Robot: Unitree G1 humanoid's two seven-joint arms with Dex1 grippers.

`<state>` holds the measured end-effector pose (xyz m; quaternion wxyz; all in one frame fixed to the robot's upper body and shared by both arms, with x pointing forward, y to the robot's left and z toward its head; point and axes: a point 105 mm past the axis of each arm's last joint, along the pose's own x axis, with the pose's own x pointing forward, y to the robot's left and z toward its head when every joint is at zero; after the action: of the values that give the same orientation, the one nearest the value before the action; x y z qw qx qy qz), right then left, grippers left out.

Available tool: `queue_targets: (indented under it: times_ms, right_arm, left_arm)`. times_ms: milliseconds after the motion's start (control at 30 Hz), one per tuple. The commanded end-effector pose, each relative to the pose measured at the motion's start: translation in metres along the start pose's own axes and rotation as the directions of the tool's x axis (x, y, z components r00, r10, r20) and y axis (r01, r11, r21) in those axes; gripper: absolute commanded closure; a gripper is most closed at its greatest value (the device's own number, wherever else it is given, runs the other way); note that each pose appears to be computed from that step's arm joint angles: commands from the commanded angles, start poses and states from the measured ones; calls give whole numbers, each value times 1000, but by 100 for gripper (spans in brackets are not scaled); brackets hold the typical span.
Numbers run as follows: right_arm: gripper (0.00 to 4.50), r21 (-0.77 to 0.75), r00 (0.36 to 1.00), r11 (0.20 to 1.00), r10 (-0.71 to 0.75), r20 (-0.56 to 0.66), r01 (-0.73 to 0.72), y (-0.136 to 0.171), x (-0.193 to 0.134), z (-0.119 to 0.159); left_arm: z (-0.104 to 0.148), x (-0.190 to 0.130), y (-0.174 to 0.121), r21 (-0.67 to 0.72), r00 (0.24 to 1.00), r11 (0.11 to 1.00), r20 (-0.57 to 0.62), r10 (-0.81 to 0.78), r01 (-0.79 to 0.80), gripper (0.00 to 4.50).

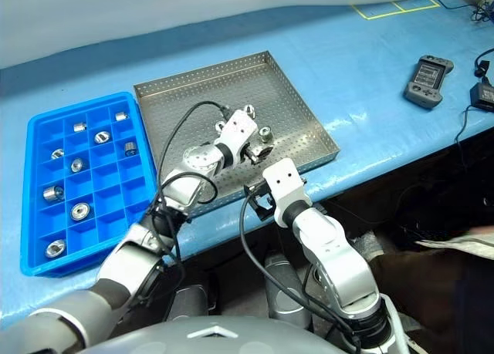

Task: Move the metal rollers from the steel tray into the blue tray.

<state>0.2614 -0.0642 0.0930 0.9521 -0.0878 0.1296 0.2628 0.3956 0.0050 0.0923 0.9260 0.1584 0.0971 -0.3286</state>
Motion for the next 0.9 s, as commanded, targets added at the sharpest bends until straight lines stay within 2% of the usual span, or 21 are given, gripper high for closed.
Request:
queue_targets:
  times_ms: [33, 167, 467, 567, 767, 900]
  right_arm:
    - [0, -10, 998, 1000, -1, 67, 2, 2, -3, 15]
    - [0, -9, 997, 1000, -2, 74, 2, 4, -2, 16]
    - [0, -1, 997, 1000, -24, 76, 24, 3, -4, 16]
    - [0, 1, 997, 1000, -28, 75, 28, 3, -5, 16]
    - [0, -1, 997, 1000, -27, 71, 27, 3, -4, 15]
    - [0, -10, 997, 1000, -12, 75, 12, 2, -3, 17]
  left_arm:
    - [16, 10, 8, -5, 997, 998, 41, 65, -65, 2]
    - [18, 25, 8, -44, 995, 995, 20, 94, -93, 2]
    - [-3, 37, 12, -106, 986, 982, -81, 148, -156, 2]
    - [-8, 37, 12, -113, 982, 979, -103, 157, -169, 56]
    - [-16, 35, 17, -173, 978, 967, -122, 167, -187, 255]
    - [-13, 28, 20, -226, 983, 957, -74, 166, -179, 264]
